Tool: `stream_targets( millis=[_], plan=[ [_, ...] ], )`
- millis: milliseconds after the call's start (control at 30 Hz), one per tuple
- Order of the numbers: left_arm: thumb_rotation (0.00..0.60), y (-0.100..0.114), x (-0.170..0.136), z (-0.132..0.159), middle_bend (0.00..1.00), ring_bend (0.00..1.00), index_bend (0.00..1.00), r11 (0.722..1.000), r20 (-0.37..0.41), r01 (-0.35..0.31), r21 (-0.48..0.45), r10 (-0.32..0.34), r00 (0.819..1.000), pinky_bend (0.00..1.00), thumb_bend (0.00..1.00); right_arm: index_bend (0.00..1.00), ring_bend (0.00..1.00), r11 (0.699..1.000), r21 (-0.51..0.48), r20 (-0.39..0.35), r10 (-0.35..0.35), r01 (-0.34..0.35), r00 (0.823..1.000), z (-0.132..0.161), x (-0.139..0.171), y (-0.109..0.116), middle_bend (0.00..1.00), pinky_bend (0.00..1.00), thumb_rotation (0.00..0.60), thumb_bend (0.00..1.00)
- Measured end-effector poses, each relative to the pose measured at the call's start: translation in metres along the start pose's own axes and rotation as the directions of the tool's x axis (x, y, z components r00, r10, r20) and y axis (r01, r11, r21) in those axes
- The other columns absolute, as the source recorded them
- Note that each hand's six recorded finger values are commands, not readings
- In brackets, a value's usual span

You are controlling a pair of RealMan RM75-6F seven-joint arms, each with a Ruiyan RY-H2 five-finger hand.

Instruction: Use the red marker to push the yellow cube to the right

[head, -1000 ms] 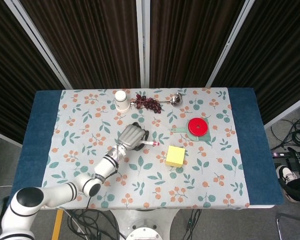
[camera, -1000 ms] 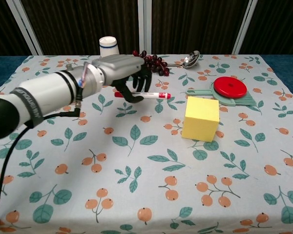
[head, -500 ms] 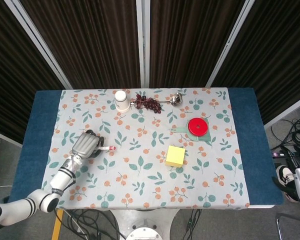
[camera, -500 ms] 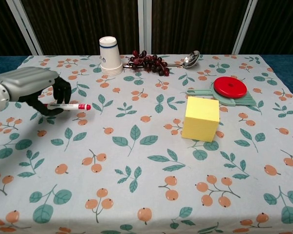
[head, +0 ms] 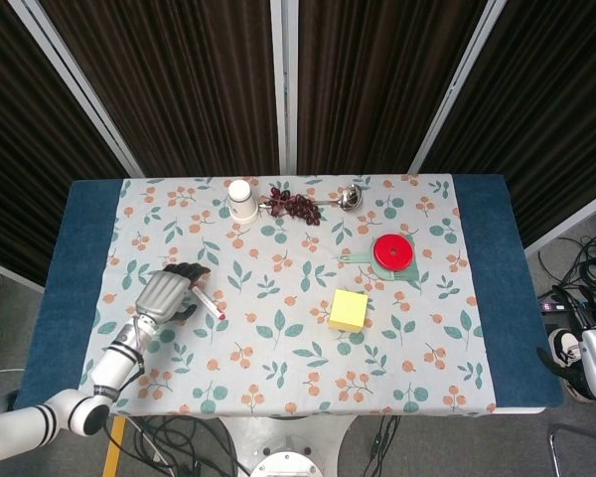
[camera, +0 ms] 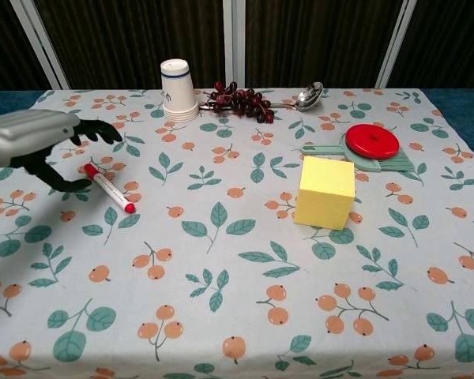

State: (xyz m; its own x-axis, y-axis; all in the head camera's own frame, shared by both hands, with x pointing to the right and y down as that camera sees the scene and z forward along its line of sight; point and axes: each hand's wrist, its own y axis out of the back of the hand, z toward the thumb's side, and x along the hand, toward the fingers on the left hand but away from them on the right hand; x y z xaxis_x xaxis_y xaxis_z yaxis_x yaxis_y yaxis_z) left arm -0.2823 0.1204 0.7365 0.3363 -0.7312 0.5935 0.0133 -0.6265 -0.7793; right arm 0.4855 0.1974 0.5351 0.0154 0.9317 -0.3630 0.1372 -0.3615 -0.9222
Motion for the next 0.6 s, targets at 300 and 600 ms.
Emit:
stream_targets(
  millis=[300,600],
  plan=[
    [0.6,0.059,-0.062,-0.083,0.29,0.21,0.23,0.975,-0.221,-0.205,0.082,0.219,0.95,0.25,0.33,0.08,0.02,1.0,0.013,-0.012,0.02,-0.02,1.0,-0.006,-0.009,-0.004,0.2,0.12,0.6,0.13],
    [0.6,0.068,-0.155,-0.116,0.29,0.21,0.23,0.951,-0.383,-0.276,0.138,0.308,0.871,0.24,0.29,0.08,0.02,1.0,0.001,-0.046,0.017,-0.017,0.999,0.006,-0.017,-0.01,0.2,0.11,0.6,0.13]
  ],
)
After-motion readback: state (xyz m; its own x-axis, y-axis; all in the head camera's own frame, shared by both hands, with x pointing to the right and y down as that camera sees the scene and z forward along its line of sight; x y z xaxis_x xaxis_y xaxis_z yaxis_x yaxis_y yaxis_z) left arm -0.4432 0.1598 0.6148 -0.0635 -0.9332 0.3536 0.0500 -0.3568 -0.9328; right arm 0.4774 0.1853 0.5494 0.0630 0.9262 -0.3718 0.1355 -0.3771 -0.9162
